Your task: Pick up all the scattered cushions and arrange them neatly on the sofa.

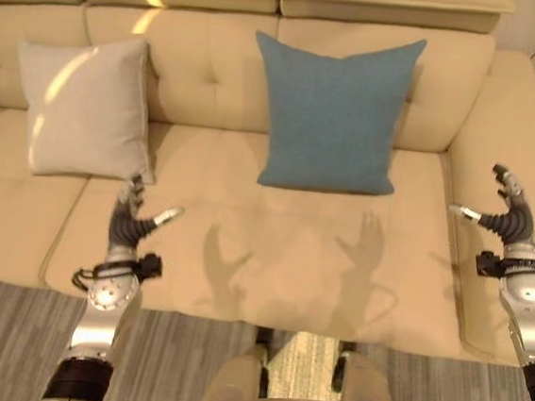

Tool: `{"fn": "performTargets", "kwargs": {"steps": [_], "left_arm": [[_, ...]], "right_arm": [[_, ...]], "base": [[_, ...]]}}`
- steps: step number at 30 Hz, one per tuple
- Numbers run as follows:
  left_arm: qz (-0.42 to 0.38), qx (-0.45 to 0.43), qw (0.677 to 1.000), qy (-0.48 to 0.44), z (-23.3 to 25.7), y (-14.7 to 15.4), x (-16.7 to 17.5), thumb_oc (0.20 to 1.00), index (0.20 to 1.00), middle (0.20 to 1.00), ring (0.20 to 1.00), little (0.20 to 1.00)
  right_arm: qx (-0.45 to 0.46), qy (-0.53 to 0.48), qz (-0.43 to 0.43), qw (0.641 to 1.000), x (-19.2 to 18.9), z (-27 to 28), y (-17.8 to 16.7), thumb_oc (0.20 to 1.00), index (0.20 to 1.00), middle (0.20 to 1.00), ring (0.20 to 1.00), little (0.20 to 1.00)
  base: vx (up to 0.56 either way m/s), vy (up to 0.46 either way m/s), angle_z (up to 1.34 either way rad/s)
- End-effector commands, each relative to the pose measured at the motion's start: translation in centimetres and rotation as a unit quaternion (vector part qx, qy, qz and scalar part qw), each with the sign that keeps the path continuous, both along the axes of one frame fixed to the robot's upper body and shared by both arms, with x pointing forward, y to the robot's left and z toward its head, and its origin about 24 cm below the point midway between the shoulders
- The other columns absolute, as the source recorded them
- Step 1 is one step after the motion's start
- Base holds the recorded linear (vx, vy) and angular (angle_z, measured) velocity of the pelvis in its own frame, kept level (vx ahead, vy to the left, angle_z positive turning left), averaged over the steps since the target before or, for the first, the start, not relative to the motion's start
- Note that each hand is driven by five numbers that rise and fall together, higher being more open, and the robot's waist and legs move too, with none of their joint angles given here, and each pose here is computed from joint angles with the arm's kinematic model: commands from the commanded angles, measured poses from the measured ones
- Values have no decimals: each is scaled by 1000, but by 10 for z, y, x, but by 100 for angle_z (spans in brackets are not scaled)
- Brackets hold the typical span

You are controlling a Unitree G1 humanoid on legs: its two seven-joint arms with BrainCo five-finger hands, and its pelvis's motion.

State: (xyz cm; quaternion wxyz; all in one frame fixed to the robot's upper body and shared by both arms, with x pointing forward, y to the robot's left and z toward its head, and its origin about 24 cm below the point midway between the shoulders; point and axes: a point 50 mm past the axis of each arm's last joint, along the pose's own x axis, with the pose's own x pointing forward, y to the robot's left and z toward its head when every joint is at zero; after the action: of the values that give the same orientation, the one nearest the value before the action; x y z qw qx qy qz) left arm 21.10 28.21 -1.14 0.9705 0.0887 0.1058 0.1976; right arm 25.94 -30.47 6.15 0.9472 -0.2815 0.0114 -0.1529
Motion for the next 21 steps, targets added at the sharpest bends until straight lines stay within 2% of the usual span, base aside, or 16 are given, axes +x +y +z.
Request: {"fn": "performTargets", "kwargs": {"steps": [1, 4, 7, 8, 9, 13, 14, 15, 18, 21], "left_arm": [[-34, 32, 995, 92, -25, 7, -9, 1000, 1000, 1000, 1000, 1000], [-22, 11, 970, 241, -80, 5, -50, 1000, 1000, 1000, 1000, 1000], [-37, 42, 929, 366, -112, 5, -88, 1000, 1000, 1000, 1000, 1000], [-37, 42, 929, 366, -112, 5, -88, 1000, 1000, 1000, 1000, 1000], [-33, 34, 914, 403, -121, 3, -103, 1000, 1000, 1000, 1000, 1000], [-33, 34, 914, 403, -121, 3, -103, 1000, 1000, 1000, 1000, 1000], [-28, 30, 852, 522, -140, 4, -157, 1000, 1000, 1000, 1000, 1000], [-13, 15, 846, 532, -141, 4, -165, 1000, 1000, 1000, 1000, 1000], [-15, 10, 839, 544, -143, 4, -171, 1000, 1000, 1000, 1000, 1000], [-29, 11, 836, 547, -144, -1, -171, 1000, 1000, 1000, 1000, 1000]], "right_arm": [[-49, 59, 26, 997, -3, -18, 1, 1000, 1000, 1000, 1000, 1000], [-55, 158, 14, 986, -21, -63, -1, 1000, 1000, 1000, 1000, 1000], [-95, 261, 28, 960, -41, -100, 0, 1000, 1000, 1000, 1000, 1000], [-95, 261, 28, 960, -41, -101, 0, 1000, 1000, 1000, 1000, 1000], [-90, 285, 21, 954, -48, -111, -1, 1000, 1000, 1000, 1000, 1000], [-90, 285, 21, 954, -48, -111, -1, 1000, 1000, 1000, 1000, 1000], [-61, 429, -8, 901, -99, -162, -1, 1000, 1000, 1000, 1000, 1000], [-46, 472, -26, 880, -119, -176, -1, 1000, 1000, 1000, 1000, 1000], [-31, 524, -41, 850, -143, -190, 1, 1000, 1000, 1000, 1000, 1000], [-33, 549, -46, 834, -154, -194, 0, 1000, 1000, 1000, 1000, 1000]], "base": [[0, 0, 0], [-22, -10, 2], [-13, -1, 1], [0, 0, 0], [0, 0, 0], [1, 15, -5], [-21, 107, 0], [-29, 139, -3], [-61, 95, -16], [-112, 90, -10]]}}
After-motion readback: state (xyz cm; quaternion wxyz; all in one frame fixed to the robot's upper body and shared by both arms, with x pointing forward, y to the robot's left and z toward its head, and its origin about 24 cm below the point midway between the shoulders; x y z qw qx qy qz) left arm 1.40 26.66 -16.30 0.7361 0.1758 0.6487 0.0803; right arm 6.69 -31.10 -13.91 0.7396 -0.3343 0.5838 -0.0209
